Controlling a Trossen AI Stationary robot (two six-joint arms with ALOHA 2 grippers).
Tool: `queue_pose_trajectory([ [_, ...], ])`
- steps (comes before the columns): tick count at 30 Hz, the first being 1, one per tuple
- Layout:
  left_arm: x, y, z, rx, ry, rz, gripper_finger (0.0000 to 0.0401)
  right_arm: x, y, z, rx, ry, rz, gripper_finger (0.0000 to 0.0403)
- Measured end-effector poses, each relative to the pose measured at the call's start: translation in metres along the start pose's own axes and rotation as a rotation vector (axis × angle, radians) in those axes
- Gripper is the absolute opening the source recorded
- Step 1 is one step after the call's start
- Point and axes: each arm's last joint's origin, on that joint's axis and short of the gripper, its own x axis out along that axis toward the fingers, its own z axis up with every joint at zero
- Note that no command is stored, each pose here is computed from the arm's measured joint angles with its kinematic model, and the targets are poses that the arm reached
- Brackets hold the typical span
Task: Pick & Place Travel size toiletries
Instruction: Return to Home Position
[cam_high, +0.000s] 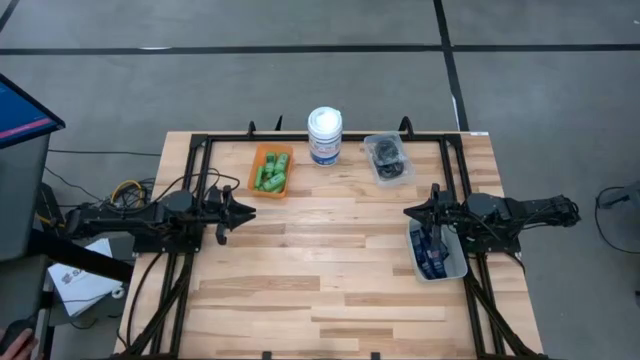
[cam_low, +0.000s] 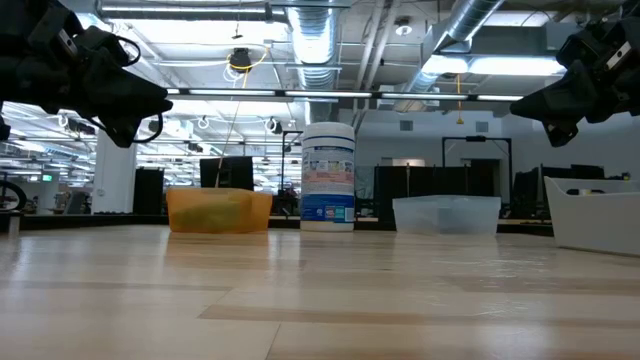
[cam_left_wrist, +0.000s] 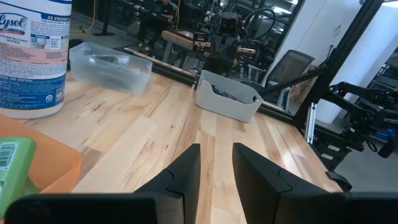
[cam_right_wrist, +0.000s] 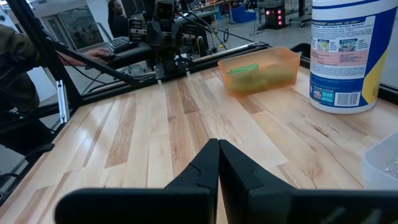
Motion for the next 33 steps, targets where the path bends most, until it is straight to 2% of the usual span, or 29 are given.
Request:
queue_pose_trajectory([
  [33,0.0000,-0.0005,0.0013,0.000,-0.014,-0.005,0.0089,0.0000,0.0000,0.0000,0.000,0.000,0.000,0.0000],
])
